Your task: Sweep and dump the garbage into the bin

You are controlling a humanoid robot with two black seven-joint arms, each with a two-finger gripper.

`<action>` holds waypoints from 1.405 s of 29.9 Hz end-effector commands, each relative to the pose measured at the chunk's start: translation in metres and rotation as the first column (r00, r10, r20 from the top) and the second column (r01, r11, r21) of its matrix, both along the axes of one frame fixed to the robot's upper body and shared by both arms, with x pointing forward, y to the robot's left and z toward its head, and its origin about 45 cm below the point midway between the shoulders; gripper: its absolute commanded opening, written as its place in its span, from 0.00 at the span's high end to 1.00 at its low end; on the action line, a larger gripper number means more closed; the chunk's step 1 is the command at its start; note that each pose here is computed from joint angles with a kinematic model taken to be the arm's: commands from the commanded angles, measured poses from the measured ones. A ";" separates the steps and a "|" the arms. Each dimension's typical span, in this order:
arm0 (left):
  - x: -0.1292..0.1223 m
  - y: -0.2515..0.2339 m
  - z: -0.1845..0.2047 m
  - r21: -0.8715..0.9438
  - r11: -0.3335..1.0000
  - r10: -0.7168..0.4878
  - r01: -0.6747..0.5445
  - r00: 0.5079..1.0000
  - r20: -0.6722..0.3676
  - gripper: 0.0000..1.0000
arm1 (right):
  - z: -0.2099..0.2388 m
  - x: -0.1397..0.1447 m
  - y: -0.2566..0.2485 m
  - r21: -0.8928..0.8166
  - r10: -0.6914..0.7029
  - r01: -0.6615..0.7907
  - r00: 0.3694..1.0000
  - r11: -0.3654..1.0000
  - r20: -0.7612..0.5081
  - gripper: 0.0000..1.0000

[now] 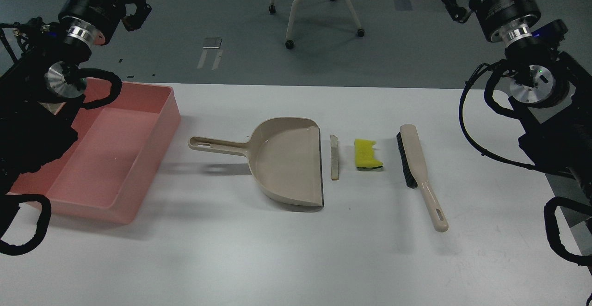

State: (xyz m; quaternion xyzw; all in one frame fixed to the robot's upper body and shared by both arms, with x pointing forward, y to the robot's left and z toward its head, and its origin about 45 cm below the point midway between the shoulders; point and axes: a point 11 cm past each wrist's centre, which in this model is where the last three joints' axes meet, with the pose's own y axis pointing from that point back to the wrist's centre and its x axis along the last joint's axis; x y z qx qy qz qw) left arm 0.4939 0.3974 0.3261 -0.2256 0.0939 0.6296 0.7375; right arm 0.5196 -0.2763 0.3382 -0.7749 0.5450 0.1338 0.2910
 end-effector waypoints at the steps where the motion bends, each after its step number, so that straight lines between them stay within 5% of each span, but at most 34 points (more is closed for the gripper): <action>1: 0.000 0.002 -0.001 0.002 1.000 0.015 -0.015 1.000 -0.003 0.02 | 0.002 0.001 -0.003 0.018 -0.009 0.009 1.000 1.000 0.004 0.00; 21: -0.002 0.023 -0.021 -0.022 0.994 0.109 -0.110 0.993 -0.052 0.02 | -0.005 -0.002 -0.007 -0.005 -0.010 0.010 1.000 1.000 -0.008 0.00; 42: -0.001 0.003 -0.011 -0.043 0.999 0.002 -0.002 1.000 0.002 0.02 | 0.001 -0.004 -0.013 -0.038 -0.011 0.011 1.000 0.999 0.003 0.00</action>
